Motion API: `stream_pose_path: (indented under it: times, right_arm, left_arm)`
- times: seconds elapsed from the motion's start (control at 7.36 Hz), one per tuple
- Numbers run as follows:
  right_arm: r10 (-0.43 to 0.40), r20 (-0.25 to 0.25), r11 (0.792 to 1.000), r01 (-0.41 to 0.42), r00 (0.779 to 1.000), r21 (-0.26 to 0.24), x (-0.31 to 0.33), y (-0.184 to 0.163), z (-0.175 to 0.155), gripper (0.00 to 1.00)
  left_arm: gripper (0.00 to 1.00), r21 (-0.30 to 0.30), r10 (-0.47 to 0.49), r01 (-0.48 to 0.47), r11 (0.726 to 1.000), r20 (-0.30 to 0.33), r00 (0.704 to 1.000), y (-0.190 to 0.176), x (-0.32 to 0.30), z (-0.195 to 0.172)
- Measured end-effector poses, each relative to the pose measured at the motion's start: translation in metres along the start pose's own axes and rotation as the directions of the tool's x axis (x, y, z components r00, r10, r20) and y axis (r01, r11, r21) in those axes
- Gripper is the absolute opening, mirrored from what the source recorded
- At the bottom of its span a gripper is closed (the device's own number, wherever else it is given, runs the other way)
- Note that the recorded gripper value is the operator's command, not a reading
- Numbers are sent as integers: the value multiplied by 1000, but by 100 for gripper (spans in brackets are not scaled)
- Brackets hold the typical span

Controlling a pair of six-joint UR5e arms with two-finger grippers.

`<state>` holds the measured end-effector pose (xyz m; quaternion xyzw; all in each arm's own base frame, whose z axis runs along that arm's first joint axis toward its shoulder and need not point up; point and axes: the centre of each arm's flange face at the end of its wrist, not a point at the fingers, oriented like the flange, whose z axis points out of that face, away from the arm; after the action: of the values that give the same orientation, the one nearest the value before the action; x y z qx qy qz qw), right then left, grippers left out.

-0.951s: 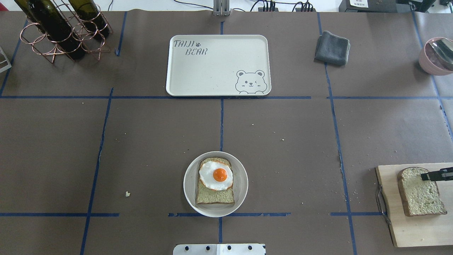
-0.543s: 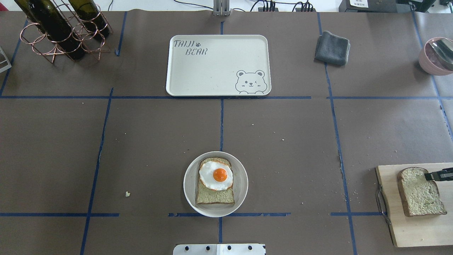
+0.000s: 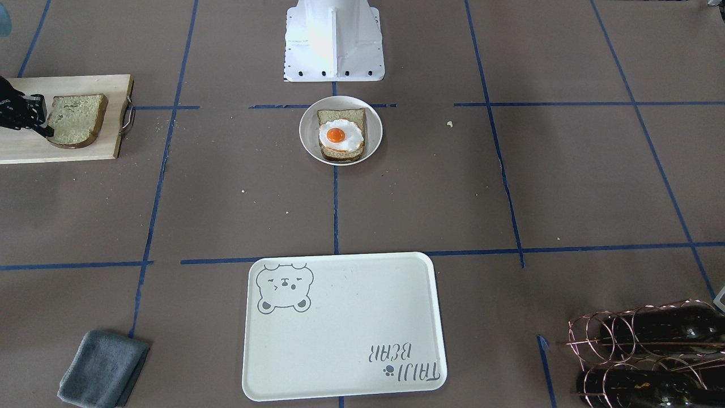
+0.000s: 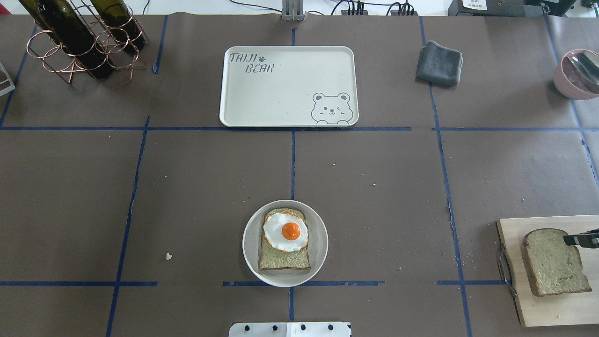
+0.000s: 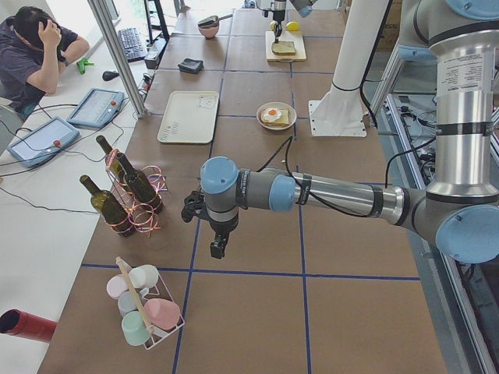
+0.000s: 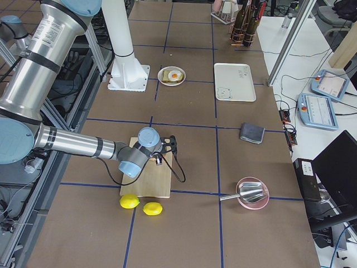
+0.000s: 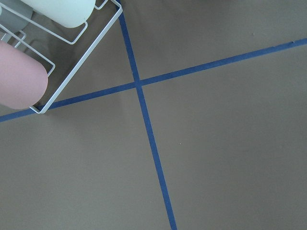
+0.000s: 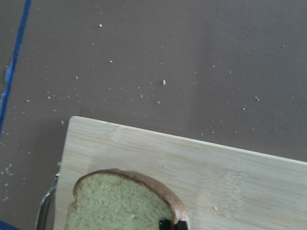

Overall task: Make sandwich and place on tray
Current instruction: 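Reach the right gripper down and grasp the bread slice on the cutting board, then carry the bread slice with the right gripper over the egg toast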

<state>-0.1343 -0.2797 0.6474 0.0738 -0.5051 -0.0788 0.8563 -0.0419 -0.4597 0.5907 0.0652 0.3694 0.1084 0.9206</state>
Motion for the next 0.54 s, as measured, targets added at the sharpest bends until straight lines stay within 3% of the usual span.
stream_pose_path:
  times: [0.54]
  right_arm:
    - [9,201,1000,-13,979,20,-40,-30,-54,0]
  left_arm:
    - [100,-2,-3,3,1000,1,1000,1,-1,1]
